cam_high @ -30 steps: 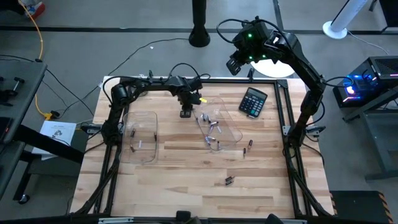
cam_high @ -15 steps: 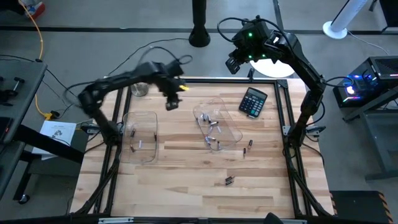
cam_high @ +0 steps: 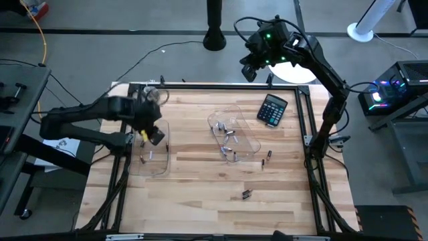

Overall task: Sort batteries
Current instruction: Put the black battery into the left transparent bin

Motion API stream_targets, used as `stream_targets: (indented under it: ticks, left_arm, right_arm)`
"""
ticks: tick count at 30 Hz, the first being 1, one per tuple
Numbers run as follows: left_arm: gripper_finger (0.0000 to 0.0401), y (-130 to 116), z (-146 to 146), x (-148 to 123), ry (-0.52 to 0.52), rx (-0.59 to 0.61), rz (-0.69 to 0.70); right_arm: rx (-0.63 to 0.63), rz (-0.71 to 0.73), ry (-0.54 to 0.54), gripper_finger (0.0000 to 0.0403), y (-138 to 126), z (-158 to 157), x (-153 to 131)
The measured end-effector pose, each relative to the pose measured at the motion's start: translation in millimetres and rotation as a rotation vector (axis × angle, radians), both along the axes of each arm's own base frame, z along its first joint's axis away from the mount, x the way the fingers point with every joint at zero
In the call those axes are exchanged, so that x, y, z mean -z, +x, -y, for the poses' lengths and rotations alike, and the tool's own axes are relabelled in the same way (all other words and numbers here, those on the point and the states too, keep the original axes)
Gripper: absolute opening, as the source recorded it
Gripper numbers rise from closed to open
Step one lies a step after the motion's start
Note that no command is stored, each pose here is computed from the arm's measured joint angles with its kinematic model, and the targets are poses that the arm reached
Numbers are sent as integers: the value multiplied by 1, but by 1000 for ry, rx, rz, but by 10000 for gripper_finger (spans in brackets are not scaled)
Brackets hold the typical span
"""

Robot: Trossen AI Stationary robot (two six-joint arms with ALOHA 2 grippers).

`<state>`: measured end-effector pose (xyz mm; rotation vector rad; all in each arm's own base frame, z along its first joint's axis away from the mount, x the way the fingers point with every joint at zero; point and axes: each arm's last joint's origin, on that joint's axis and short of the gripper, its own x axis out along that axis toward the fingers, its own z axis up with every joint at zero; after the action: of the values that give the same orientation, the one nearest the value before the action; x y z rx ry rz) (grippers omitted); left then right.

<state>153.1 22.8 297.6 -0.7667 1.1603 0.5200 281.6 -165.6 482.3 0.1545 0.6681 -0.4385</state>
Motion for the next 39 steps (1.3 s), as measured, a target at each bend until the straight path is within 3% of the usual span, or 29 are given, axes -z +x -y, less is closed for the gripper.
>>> stream_targets:
  ticks: [3, 6, 10, 13, 21, 26, 31, 35, 39]
  left_arm:
    - [42, -6, 9, 17, -42, -78, -69]
    - [96, -5, 14, 29, -49, -122, -121]
    - [167, -2, 16, 33, -35, -78, -148]
    - [202, -2, 16, 33, 9, -23, -138]
    - [223, -3, 15, 24, 151, 140, -20]
    - [224, -6, 20, 16, 207, 271, 87]
    - [225, -9, 24, 9, 243, 330, 174]
    - [225, -11, 24, 5, 283, 327, 205]
    - [225, -9, 24, 2, 337, 318, 239]
  right_arm:
    - [-89, 4, -1, 0, 5, 1, 3]
    - [-146, 13, 46, 1, 12, 2, 8]
    - [-231, 0, 196, 15, 21, -5, 20]
    - [-272, -89, 292, 38, 29, -27, 30]
    - [-198, -356, 385, 84, 63, -147, 65]
    - [-54, -516, 545, 95, 72, -237, 124]
    - [-64, -596, 631, 99, 59, -324, 190]
    - [-72, -639, 596, 99, 38, -358, 236]
    - [-52, -669, 482, 99, 23, -360, 269]
